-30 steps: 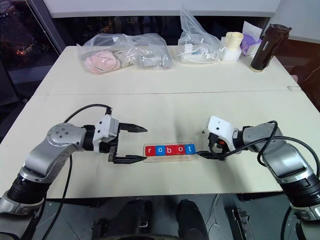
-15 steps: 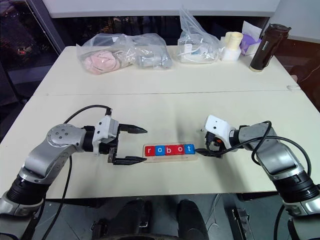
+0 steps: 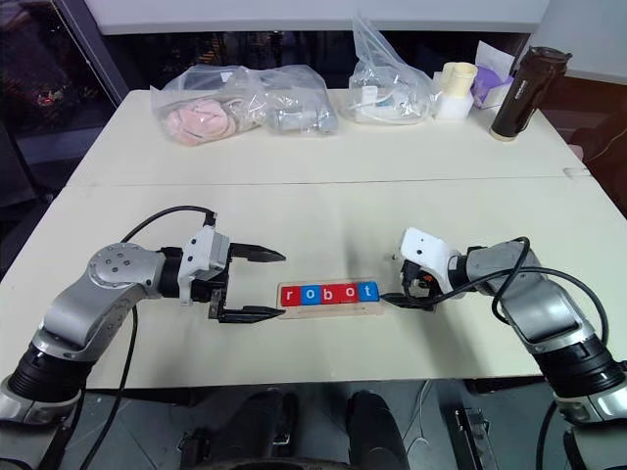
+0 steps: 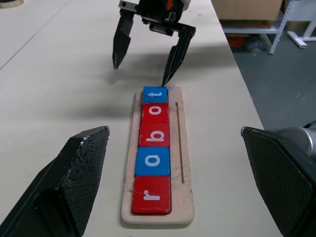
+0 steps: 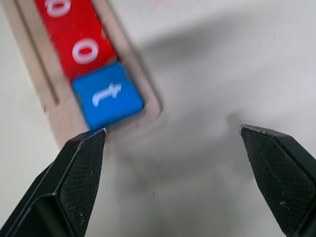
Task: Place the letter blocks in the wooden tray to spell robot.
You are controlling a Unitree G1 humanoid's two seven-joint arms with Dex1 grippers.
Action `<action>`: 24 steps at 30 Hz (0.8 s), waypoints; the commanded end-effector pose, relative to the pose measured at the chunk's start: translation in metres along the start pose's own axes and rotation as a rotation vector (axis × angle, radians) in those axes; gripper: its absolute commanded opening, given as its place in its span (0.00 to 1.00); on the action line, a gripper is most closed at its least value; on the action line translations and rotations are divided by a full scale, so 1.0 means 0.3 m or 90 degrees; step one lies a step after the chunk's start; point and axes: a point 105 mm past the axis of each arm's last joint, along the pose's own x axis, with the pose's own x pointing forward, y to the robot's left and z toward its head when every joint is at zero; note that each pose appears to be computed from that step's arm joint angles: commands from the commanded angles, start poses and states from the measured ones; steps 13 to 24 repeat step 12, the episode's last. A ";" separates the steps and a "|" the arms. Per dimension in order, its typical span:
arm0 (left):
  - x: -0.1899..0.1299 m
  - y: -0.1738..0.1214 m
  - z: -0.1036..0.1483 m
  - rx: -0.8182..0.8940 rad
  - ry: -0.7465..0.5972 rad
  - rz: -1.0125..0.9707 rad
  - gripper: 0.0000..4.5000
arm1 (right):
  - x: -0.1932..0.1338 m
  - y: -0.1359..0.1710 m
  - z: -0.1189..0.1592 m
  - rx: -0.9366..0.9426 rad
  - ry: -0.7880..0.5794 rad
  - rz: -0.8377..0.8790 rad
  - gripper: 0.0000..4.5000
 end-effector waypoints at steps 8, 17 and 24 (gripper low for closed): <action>-0.087 -0.008 -0.006 -0.011 0.024 0.018 1.00 | -0.185 0.154 0.093 0.032 -0.048 0.059 0.99; -0.118 -0.024 -0.035 -0.033 0.054 0.009 1.00 | -0.211 0.162 0.116 0.049 -0.062 0.040 0.99; -0.118 -0.024 -0.035 -0.033 0.054 0.009 1.00 | -0.211 0.162 0.116 0.049 -0.062 0.040 0.99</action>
